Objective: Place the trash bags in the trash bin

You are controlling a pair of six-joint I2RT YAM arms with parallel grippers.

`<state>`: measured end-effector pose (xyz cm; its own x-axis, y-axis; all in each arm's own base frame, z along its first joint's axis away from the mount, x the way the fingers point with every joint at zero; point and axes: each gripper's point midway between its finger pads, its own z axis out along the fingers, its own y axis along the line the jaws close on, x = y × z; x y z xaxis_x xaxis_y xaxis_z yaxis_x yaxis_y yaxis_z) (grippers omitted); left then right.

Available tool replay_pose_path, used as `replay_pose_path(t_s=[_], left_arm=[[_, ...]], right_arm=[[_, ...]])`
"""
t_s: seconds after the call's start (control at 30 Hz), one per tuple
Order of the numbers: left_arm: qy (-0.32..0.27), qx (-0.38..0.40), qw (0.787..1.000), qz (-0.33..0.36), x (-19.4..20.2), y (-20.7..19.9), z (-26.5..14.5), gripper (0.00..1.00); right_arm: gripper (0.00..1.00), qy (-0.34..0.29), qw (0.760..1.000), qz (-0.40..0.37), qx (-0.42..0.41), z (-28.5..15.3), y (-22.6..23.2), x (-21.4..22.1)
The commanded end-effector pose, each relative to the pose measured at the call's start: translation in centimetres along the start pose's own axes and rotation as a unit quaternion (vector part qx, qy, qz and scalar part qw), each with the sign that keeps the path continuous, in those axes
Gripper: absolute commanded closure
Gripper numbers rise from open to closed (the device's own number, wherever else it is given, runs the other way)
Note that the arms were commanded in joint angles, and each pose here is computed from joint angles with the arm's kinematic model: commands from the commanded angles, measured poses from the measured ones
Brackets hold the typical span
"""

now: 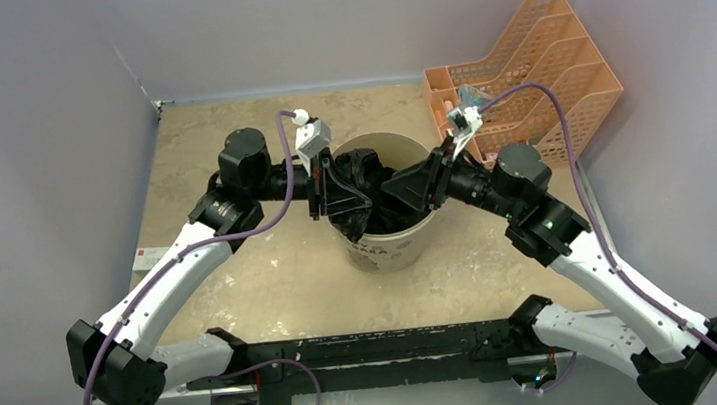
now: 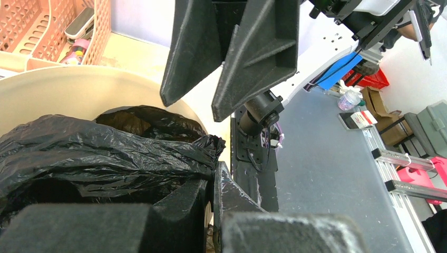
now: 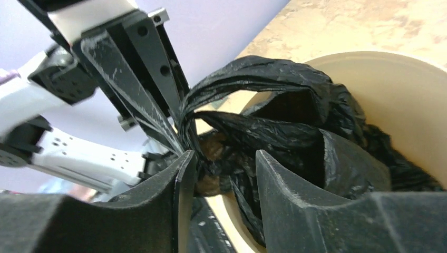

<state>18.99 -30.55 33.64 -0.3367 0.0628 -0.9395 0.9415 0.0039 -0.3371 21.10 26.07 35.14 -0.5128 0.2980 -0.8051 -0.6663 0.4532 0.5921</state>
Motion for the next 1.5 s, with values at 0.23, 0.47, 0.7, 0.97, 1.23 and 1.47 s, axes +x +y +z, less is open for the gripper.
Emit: replay_pose_path(t_s=[0.23, 0.47, 0.7, 0.97, 1.23, 1.47], left_arm=[[-0.019, 0.008, 0.999, 0.030, -1.4, -0.9, -0.2, 1.00], [-0.018, 0.024, 0.999, 0.027, -1.5, -1.7, -0.3, 1.00], [-0.023, 0.039, 0.999, 0.029, -1.9, -2.4, -0.4, 1.00], [-0.025, 0.026, 0.999, 0.025, -1.8, -2.0, -0.4, 0.96], [-0.017, -0.021, 0.999, 0.022, -1.3, -0.8, -0.7, 0.78], [-0.021, -0.116, 0.993, 0.020, -1.1, 1.6, -1.8, 1.00]], right_arm=[[0.29, -0.073, 0.952, -0.284, -0.085, -3.0, 0.8, 0.6], [0.31, -0.037, 0.937, -0.313, -0.148, -0.6, 1.2, 2.2], [0.35, -0.010, 0.926, -0.326, -0.188, 0.8, 2.0, 3.1], [0.68, -0.042, 0.933, -0.312, -0.173, 1.1, 2.1, 2.0], [1.00, -0.060, 0.952, -0.290, -0.080, 0.9, -0.4, 0.5], [1.00, -0.122, 0.970, -0.188, 0.090, -0.5, -4.8, -2.8]])
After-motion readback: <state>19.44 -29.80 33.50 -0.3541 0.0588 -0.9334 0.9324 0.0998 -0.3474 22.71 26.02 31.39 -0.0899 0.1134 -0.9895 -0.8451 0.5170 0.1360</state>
